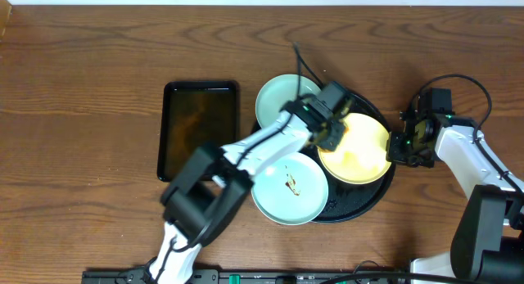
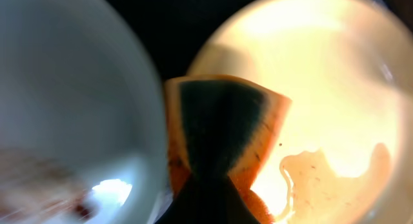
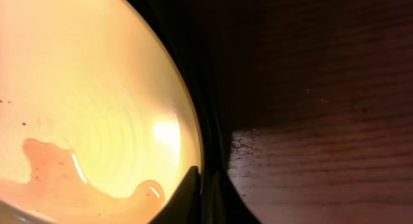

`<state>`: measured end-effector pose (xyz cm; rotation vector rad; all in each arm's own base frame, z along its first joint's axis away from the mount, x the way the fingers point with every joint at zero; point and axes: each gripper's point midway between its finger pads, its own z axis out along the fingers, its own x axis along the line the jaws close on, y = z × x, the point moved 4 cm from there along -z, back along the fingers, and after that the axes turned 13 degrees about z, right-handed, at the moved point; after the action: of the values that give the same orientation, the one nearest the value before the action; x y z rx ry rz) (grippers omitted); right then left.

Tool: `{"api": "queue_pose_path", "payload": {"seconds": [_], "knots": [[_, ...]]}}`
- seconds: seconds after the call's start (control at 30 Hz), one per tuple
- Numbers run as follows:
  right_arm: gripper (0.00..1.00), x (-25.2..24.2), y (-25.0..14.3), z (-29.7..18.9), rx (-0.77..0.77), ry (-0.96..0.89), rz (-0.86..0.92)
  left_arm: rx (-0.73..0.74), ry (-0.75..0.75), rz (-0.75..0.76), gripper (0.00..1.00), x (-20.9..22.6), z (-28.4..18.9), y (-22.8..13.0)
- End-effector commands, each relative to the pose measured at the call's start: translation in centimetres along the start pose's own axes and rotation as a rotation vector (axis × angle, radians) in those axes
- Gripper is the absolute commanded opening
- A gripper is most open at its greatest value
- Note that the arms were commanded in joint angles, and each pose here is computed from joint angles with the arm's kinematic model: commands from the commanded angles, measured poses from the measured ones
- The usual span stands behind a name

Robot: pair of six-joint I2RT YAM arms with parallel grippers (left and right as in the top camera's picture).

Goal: Clean dirty plates on tray and stack at the side
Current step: 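Wipe the yellow plate with the sponge while right gripper holds rim, then return the sponge with the left gripper above the black tray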

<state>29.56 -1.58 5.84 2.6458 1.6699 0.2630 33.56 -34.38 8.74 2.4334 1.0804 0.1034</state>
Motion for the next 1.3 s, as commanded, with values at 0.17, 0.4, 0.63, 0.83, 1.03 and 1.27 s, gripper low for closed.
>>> {"api": "queue_pose_path", "payload": {"seconds": [0.17, 0.4, 0.63, 0.83, 1.03, 1.27], "knots": [[0.28, 0.1, -0.5, 0.2, 0.039, 0.016, 0.014, -0.072, 0.179, 0.008, 0.07, 2.0, -9.7, 1.3], [0.41, 0.6, -1.0, 0.2, 0.063, 0.046, 0.01, -0.043, 0.299, -0.112, 0.07, 7.7, -15.2, -0.7], [0.42, 1.0, -1.2, 0.2, 0.072, 0.057, 0.002, 0.007, 0.392, -0.38, 0.08, 15.1, -19.0, -4.5], [0.41, 1.9, -1.6, 0.2, 0.08, 0.068, -0.028, 0.043, 0.383, -0.517, 0.08, 18.8, -20.2, -7.1], [0.41, 2.4, -1.8, 0.4, 0.077, 0.067, -0.02, 0.065, 0.401, -0.575, 0.08, 20.5, -20.9, -8.5], [0.36, 2.2, -2.5, 1.1, 0.094, 0.077, 0.049, 0.067, 0.401, -0.576, 0.07, 20.5, -20.9, -8.5]]}}
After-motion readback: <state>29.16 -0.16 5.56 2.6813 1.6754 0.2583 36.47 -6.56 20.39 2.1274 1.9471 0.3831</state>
